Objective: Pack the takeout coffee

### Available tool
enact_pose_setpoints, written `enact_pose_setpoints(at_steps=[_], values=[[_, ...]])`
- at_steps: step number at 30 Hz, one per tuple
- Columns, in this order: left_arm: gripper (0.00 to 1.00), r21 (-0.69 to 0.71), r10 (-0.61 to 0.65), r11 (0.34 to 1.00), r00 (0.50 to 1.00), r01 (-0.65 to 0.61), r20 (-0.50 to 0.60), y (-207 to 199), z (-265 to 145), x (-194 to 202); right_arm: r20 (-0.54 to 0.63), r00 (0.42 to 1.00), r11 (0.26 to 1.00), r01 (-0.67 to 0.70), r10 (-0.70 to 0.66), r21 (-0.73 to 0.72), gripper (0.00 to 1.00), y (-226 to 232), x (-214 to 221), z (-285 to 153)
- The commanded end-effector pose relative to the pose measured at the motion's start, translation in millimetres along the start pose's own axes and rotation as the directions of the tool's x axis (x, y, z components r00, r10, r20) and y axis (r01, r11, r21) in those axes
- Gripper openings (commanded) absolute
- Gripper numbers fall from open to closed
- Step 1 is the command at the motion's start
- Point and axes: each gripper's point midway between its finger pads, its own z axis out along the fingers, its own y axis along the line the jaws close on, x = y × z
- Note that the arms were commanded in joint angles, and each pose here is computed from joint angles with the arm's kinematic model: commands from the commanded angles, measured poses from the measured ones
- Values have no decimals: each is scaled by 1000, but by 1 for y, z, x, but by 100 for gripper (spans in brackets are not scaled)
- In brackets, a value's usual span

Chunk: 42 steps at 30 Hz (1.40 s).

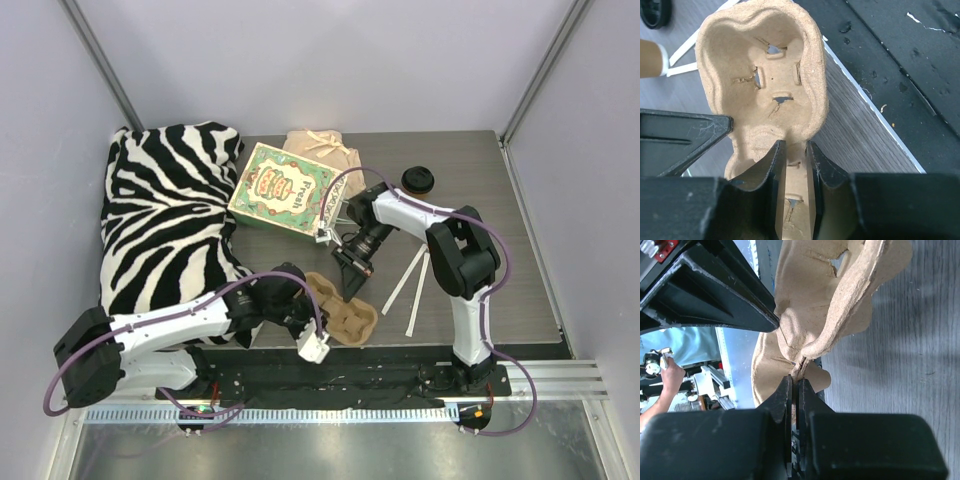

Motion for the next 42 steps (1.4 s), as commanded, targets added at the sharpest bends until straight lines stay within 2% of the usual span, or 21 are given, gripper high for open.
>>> enact_pose_setpoints(at_steps=[1, 11, 15, 17, 18, 26, 34, 37, 38, 40, 41, 42], values=[[21, -97, 139, 986, 988, -132, 69, 45, 1, -25, 65, 991, 972, -99, 116, -214, 1, 61, -20, 3], [1, -53, 173, 984, 983, -169, 66, 33, 7, -24, 62, 988, 966, -121, 139, -227, 1, 53, -25, 6], [1, -69, 178, 983, 981, -173, 74, 35, 6, -27, 63, 987, 963, -132, 151, -236, 1, 49, -27, 7], [9, -86, 190, 979, 979, -183, 79, 36, 6, -28, 63, 985, 959, -144, 164, -243, 1, 47, -27, 8], [10, -93, 194, 978, 978, -186, 80, 36, 6, -29, 66, 984, 959, -146, 167, -244, 1, 46, -27, 7], [4, -48, 178, 983, 983, -176, 46, 32, 16, -19, 75, 984, 961, -139, 160, -238, 1, 47, -30, 4], [0, -29, 23, 999, 997, -25, -75, 38, 24, 2, 67, 985, 963, -142, 161, -228, 1, 42, -31, 5], [0, -62, -50, 997, 996, 45, -76, 44, 21, 0, 66, 986, 967, -139, 156, -213, 17, 38, -35, 2], [0, -78, -68, 995, 995, 62, -74, 47, 20, 0, 71, 984, 968, -144, 162, -205, 28, 35, -36, 0], [0, -123, -137, 984, 988, 127, -76, 52, 16, 0, 89, 986, 976, -126, 143, -180, 39, 31, -44, -9], [0, -133, -167, 979, 983, 156, -79, 53, 15, 0, 92, 986, 979, -125, 141, -159, 51, 27, -45, -13], [0, -150, -189, 973, 978, 176, -84, 55, 13, 1, 116, 984, 984, -118, 134, -133, 59, 22, -52, -24]])
